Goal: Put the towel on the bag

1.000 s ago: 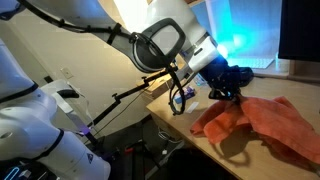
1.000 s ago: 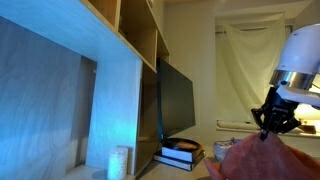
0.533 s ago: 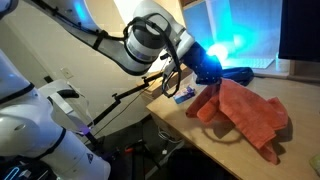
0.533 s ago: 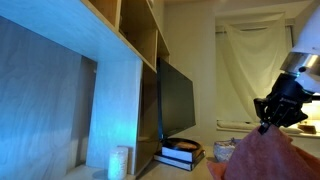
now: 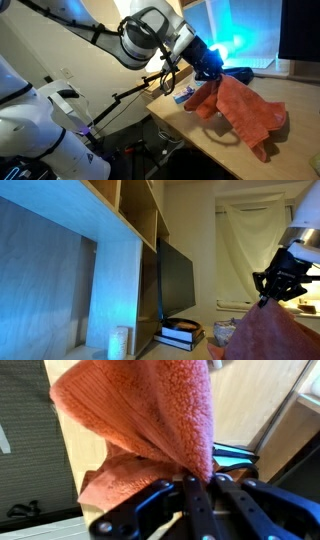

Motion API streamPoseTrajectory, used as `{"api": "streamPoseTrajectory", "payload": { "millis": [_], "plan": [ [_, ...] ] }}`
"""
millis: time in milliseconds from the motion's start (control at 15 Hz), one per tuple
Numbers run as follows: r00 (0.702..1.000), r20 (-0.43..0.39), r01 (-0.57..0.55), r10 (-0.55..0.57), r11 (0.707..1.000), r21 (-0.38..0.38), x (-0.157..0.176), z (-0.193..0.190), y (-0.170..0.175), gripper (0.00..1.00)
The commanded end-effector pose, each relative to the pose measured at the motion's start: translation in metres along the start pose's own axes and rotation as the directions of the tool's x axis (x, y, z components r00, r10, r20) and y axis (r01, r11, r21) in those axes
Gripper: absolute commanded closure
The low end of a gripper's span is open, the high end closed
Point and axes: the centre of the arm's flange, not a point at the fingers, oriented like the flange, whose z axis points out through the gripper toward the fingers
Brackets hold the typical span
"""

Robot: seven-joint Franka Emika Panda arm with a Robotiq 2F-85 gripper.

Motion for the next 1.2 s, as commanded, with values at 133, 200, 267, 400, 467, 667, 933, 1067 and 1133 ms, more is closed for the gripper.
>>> {"api": "streamPoseTrajectory", "payload": {
  "millis": [133,200,267,400,467,667,933,1067,1133],
  "plan": [
    [0.999,-0.029,-0.042,0.043,0.998,0.046,0.002,-0.03,-0.006,0.98],
    [0.995,-0.038,-0.089,0.091,0.995,0.049,0.011,-0.029,-0.004,0.98],
    [0.99,-0.031,-0.135,0.136,0.99,0.046,0.024,-0.027,-0.001,0.98],
    [0.974,-0.048,-0.219,0.22,0.975,0.028,0.048,-0.019,0.01,0.98],
    [0.964,-0.066,-0.256,0.256,0.967,0.012,0.058,-0.013,0.017,0.98],
    [0.941,-0.124,-0.324,0.316,0.945,-0.05,0.08,0.001,0.041,0.98],
    [0.905,-0.215,-0.411,0.367,0.886,-0.214,0.096,0.02,0.064,0.98],
    [0.902,-0.268,-0.416,0.338,0.846,-0.332,0.097,0.032,0.074,0.98],
    [0.896,-0.294,-0.429,0.332,0.818,-0.383,0.099,0.037,0.079,0.98]
  ]
}}
